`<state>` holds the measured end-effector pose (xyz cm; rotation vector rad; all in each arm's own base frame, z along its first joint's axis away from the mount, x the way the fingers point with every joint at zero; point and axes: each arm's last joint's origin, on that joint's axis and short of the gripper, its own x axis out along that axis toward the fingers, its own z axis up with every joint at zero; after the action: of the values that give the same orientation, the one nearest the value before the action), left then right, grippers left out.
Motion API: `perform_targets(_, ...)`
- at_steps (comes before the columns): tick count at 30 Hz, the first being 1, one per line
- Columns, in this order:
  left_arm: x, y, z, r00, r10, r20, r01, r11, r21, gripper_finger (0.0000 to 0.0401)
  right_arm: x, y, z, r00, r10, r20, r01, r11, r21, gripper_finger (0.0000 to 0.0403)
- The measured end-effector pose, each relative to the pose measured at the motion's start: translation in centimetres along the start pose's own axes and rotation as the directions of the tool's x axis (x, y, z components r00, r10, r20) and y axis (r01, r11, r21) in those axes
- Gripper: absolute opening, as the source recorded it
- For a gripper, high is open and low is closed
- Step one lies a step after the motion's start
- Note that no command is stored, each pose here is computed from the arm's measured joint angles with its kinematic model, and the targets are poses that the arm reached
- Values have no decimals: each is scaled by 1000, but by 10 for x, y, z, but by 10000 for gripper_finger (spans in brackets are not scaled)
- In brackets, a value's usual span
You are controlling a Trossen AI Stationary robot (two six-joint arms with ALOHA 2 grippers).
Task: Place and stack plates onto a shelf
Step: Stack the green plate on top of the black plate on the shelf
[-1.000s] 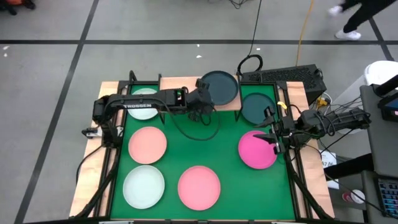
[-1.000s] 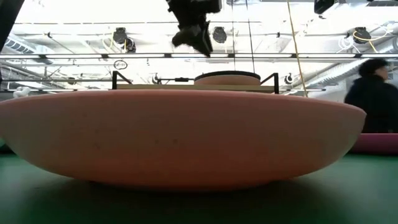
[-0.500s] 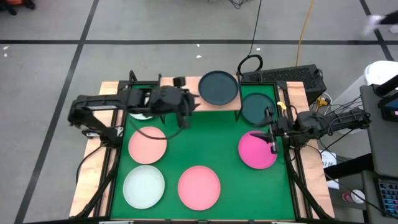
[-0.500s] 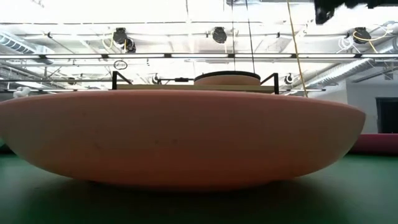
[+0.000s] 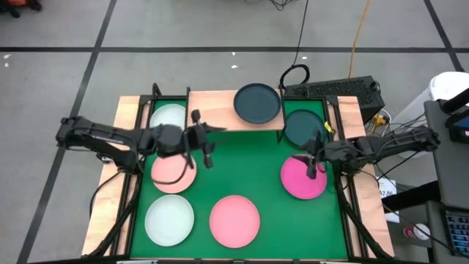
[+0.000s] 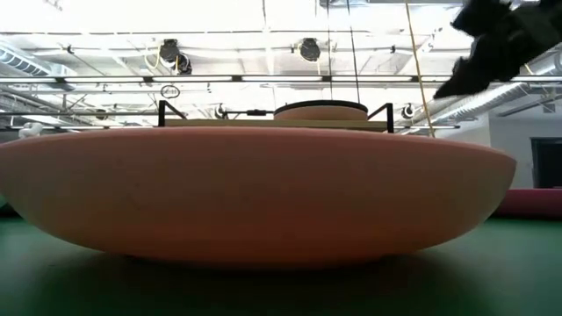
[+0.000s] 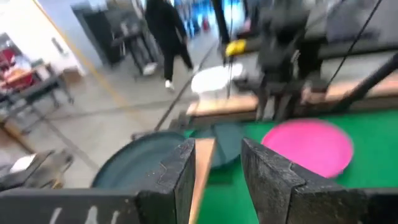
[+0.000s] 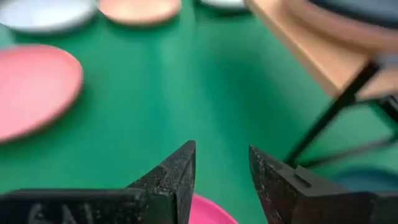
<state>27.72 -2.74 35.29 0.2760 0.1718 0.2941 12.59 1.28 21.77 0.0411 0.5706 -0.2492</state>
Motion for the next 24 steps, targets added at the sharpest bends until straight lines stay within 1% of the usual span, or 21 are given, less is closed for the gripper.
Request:
perform_targets(3, -2, -10, -14, 989, 15, 147, -7, 998, -55, 136, 8, -3, -8, 991, -80, -108, 81, 997, 3, 130)
perform_targets(6, -4, -15, -29, 971, 39, 236, -18, 996, -88, 136, 17, -8, -11, 971, -173, -167, 179, 984, 23, 130)
perform_targets(8, -6, -17, -39, 963, 49, 264, -18, 993, -119, 136, 24, -11, -12, 954, -223, -202, 233, 972, 24, 130)
perform_targets(12, -7, -21, -60, 964, 49, 262, -5, 986, -166, 136, 38, -21, -17, 907, -300, -295, 320, 947, 22, 130)
perform_targets(16, -8, -22, -68, 968, 43, 247, 4, 982, -187, 136, 52, -33, -22, 851, -360, -382, 386, 923, -10, 130)
perform_targets(19, -7, -23, -70, 970, 40, 240, 5, 983, -186, 136, 62, -39, -25, 818, -375, -435, 397, 917, -43, 130)
perform_targets(21, -8, -23, -70, 970, 41, 241, 5, 983, -186, 136, 68, -42, -28, 810, -354, -468, 378, 925, -45, 130)
perform_targets(24, -8, -23, -70, 970, 40, 240, 4, 983, -181, 136, 76, -46, -32, 790, -344, -508, 376, 926, -42, 130)
